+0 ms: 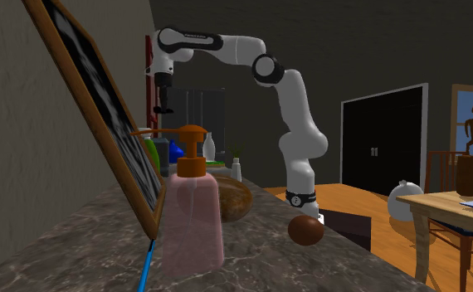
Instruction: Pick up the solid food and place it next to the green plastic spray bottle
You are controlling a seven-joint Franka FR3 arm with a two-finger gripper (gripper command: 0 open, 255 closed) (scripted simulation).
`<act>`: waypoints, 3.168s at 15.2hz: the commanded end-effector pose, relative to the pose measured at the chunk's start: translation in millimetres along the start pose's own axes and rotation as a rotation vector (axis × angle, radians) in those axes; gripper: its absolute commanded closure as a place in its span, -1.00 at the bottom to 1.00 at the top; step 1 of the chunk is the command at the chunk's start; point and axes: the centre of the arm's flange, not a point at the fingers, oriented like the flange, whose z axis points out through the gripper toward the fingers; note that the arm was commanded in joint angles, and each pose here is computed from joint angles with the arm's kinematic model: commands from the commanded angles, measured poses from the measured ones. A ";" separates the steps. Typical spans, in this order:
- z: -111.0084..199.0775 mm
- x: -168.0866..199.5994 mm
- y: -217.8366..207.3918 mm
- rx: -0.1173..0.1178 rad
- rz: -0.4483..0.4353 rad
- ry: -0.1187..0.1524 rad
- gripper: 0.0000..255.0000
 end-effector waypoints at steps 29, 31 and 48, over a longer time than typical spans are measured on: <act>82.3 -60.4 -176.4 -0.001 0.000 0.000 1.00; 92.9 -60.3 -176.4 -0.001 0.000 0.000 1.00; 182.6 -59.4 -177.0 -0.001 0.000 0.000 1.00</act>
